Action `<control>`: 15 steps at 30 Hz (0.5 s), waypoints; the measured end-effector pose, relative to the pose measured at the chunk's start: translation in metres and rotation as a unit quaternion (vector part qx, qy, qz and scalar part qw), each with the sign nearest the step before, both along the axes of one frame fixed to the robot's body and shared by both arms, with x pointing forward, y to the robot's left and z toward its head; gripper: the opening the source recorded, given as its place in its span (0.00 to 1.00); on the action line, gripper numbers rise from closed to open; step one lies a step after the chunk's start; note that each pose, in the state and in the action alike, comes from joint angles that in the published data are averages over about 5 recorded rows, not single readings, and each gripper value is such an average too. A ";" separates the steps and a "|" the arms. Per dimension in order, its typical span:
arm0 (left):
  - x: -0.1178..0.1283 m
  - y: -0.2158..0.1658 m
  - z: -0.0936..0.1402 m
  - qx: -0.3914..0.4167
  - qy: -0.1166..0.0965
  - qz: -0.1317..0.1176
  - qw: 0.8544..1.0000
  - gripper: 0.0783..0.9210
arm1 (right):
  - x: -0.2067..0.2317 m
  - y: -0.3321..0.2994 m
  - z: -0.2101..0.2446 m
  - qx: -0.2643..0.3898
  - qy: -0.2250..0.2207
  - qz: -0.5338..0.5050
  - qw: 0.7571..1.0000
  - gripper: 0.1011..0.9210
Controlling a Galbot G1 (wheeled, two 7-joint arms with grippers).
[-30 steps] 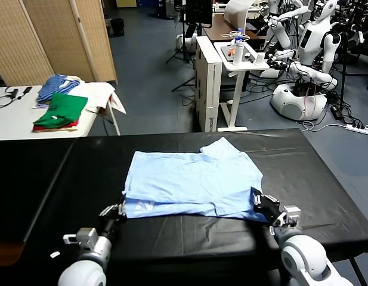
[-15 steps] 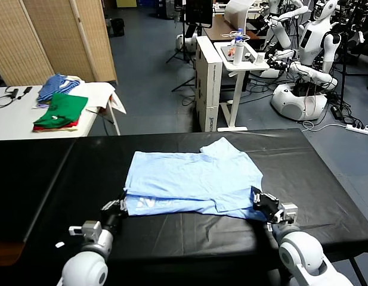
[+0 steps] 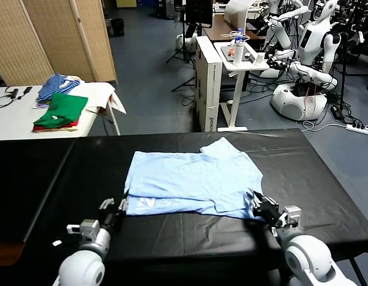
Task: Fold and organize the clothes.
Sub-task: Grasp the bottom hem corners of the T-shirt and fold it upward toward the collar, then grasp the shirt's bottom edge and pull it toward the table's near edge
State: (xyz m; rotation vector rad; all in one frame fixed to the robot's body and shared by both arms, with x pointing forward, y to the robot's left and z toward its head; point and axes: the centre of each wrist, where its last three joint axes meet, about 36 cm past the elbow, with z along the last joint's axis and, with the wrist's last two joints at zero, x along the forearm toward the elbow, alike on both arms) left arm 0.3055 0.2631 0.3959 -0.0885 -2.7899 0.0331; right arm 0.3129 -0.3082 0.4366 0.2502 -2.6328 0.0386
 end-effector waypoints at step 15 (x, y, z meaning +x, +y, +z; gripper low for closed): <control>-0.027 -0.004 -0.012 -0.009 0.041 -0.003 0.999 0.98 | -0.021 -0.004 -0.008 -0.003 0.023 -0.003 1.000 0.89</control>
